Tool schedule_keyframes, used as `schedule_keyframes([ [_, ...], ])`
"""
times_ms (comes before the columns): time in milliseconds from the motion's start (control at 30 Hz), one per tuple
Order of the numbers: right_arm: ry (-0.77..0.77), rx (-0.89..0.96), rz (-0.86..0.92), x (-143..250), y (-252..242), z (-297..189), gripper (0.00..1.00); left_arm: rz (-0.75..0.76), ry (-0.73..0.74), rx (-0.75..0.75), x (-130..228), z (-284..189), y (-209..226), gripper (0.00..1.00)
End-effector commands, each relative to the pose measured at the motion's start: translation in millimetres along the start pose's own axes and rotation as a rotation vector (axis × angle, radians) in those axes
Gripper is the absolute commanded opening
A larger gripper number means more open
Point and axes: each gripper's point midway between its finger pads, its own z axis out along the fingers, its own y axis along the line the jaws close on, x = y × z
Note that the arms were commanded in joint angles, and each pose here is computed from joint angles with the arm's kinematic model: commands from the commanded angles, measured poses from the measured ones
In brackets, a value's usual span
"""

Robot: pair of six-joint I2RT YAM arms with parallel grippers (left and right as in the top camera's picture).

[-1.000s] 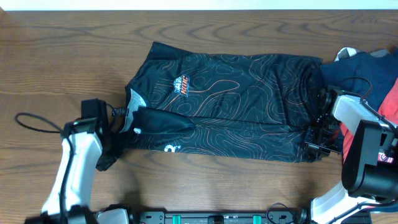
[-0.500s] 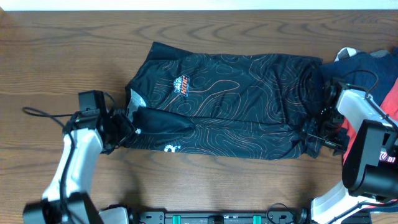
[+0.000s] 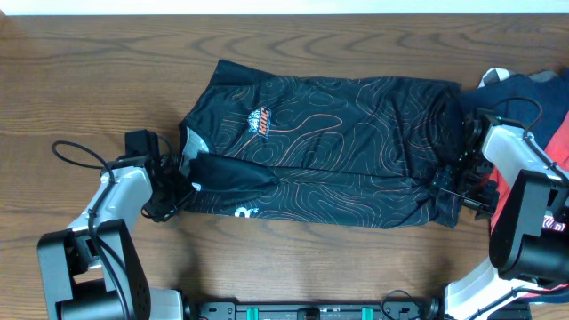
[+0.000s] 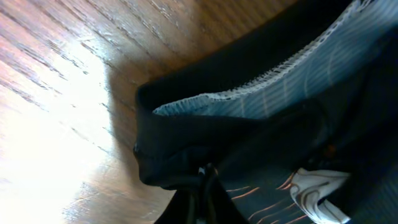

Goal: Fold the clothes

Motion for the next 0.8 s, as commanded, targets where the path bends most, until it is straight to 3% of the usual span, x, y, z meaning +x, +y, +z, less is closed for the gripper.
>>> schedule_keyframes([
  [0,-0.002,-0.005,0.014,-3,2,-1,0.88,-0.008,0.043,-0.053,10,5,12,0.06],
  [167,0.015,0.01,0.012,1,-1,-2,0.87,-0.111,0.105,-0.208,32,-9,48,0.06],
  [433,0.028,0.01,0.009,5,-2,-2,0.85,-0.151,0.054,-0.177,37,-45,58,0.07],
  [467,0.026,0.005,0.01,4,-1,-3,0.85,-0.134,0.023,-0.159,33,-50,56,0.15],
  [500,0.021,-0.009,0.001,3,1,-5,0.85,-0.12,-0.007,-0.141,28,-57,52,0.49],
  [533,0.015,-0.025,-0.011,2,3,-8,0.85,-0.114,-0.034,-0.126,23,-64,49,0.64],
  [767,-0.136,-0.176,-0.055,-19,21,-61,0.86,-0.014,-0.216,0.061,-18,-116,5,0.65],
])
